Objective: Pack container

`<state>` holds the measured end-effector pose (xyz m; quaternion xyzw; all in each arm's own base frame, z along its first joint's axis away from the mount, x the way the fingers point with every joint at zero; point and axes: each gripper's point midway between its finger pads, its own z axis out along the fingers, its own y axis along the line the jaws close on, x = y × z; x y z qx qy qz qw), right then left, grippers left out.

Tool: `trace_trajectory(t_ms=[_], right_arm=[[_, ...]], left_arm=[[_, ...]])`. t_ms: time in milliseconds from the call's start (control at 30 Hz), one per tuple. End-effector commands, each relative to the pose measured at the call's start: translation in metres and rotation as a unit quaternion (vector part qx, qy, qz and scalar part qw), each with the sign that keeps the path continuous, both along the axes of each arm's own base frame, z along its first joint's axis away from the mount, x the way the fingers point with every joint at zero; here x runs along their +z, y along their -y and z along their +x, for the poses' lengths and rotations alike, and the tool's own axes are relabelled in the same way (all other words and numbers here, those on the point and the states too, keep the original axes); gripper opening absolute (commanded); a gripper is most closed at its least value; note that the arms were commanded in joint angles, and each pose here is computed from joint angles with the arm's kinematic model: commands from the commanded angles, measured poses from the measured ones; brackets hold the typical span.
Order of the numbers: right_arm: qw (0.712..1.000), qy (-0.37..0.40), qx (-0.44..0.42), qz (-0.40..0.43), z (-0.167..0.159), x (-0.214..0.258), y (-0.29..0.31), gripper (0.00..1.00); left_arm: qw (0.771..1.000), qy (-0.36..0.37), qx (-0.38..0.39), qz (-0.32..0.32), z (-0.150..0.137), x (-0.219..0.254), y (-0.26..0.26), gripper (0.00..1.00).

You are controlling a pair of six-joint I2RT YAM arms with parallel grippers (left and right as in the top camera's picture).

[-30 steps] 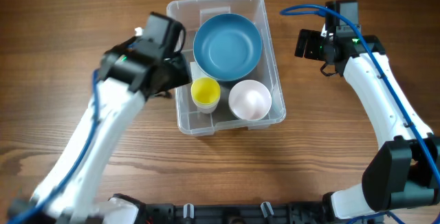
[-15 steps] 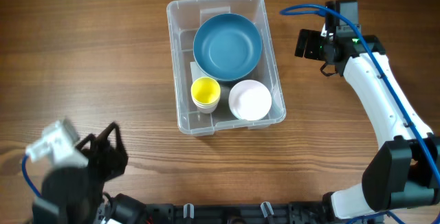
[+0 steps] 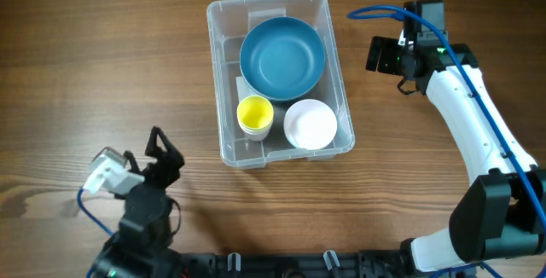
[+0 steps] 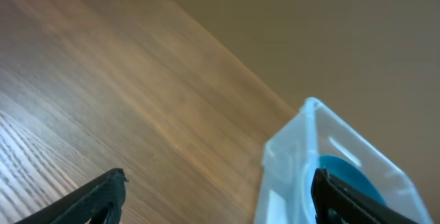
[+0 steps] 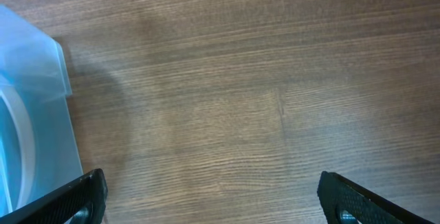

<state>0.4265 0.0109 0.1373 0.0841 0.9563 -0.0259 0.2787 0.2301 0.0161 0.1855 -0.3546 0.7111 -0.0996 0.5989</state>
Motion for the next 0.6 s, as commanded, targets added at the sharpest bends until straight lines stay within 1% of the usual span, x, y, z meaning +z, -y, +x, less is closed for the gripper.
trace_trajectory(t_ms=[0, 100, 233, 433, 567], right_arm=[[1.000, -0.004, -0.003, -0.011, 0.000, -0.004, 0.005, 1.00], [1.000, -0.004, -0.003, -0.011, 0.000, -0.004, 0.005, 1.00], [1.000, -0.004, -0.004, -0.011, 0.000, -0.004, 0.005, 1.00], [1.000, -0.004, -0.004, -0.011, 0.000, -0.004, 0.005, 1.00], [1.000, -0.004, -0.003, -0.011, 0.000, -0.004, 0.005, 1.00]], left_arm=[[0.998, -0.021, 0.031, 0.045, 0.006, -0.014, -0.008, 0.88], [0.997, -0.046, 0.029, 0.057, 0.007, -0.025, -0.007, 0.87], [0.994, -0.079, 0.024, 0.069, 0.004, -0.038, -0.007, 0.84], [0.994, -0.091, 0.045, 0.026, -0.008, -0.051, -0.012, 0.84], [0.996, -0.083, 0.038, 0.018, -0.012, -0.048, -0.010, 0.83]])
